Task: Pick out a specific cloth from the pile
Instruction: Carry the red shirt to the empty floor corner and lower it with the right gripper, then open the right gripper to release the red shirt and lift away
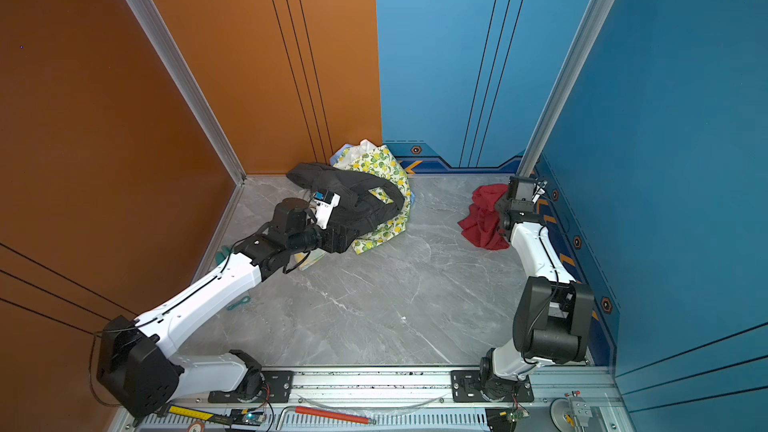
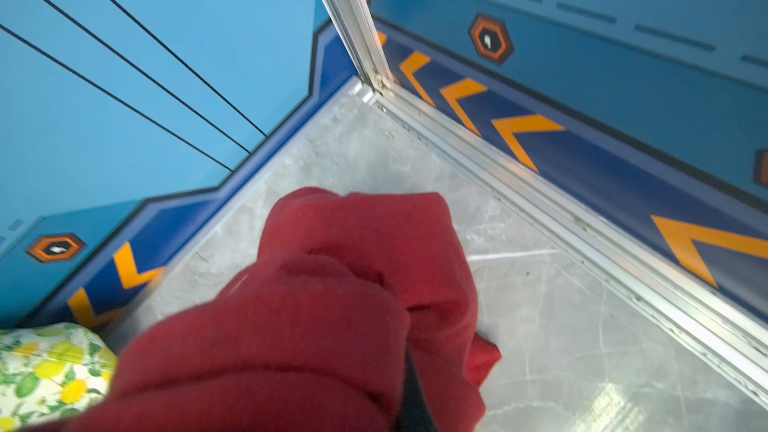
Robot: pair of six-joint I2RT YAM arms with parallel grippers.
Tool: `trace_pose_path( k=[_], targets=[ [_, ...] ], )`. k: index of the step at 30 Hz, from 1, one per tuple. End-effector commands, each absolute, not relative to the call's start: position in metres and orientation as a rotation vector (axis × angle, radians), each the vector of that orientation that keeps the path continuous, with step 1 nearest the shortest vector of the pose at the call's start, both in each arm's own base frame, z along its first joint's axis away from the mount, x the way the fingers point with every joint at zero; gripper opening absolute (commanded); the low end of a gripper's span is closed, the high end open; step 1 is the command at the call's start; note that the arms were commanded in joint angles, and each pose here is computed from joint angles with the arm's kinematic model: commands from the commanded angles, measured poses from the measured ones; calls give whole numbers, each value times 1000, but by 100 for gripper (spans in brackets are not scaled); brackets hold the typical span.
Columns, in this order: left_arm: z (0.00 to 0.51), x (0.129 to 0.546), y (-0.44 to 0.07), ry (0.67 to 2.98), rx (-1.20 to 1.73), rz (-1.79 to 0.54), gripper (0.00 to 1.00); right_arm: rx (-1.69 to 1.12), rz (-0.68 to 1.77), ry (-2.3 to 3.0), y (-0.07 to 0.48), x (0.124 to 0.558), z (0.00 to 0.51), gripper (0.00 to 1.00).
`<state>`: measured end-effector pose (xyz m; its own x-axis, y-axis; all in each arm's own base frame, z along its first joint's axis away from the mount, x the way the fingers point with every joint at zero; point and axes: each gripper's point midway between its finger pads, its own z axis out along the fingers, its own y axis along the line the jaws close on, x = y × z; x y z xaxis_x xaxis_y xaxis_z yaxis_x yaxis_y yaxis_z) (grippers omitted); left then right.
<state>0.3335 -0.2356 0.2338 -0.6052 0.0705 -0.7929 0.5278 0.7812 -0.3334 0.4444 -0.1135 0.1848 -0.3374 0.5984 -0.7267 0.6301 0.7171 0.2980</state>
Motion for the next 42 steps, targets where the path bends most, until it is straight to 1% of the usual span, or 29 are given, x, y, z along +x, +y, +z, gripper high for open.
trace_pose_path(
  k=[1,5,8,11,13,16,17,19,24,26,29,34,39,42],
  targets=[
    [217,335,-231,2186,426,-682,82,925,-159,2228,-104,432,139,0],
    [216,335,-229,2185,428,-670,82,922,-223,2377,-93,435,99,0],
    [216,336,-227,2183,424,-655,82,933,-225,2478,-86,440,74,0],
    [216,337,-224,2184,416,-652,82,935,-238,2537,-82,445,58,1],
    [216,338,-223,2184,409,-650,82,939,-235,2559,-81,448,51,6],
    [216,341,-219,2189,393,-653,83,929,-234,2581,-80,452,47,18],
    [215,342,-218,2193,386,-656,83,921,-236,2589,-80,453,48,19],
    [221,349,-218,2163,370,-668,83,903,-243,2587,-79,455,54,24],
    [219,355,-210,2167,333,-662,83,841,-233,2550,-76,459,81,51],
    [217,356,-207,2171,324,-660,84,807,-244,2520,-75,459,98,63],
    [215,359,-205,2176,315,-654,84,773,-247,2474,-72,458,123,75],
    [213,361,-200,2180,302,-638,84,718,-224,2396,-66,458,164,85],
    [210,365,-193,2184,283,-607,85,660,-165,2322,-56,457,198,94],
    [207,369,-184,2185,251,-564,85,636,-125,2246,-51,452,219,96]
  ],
)
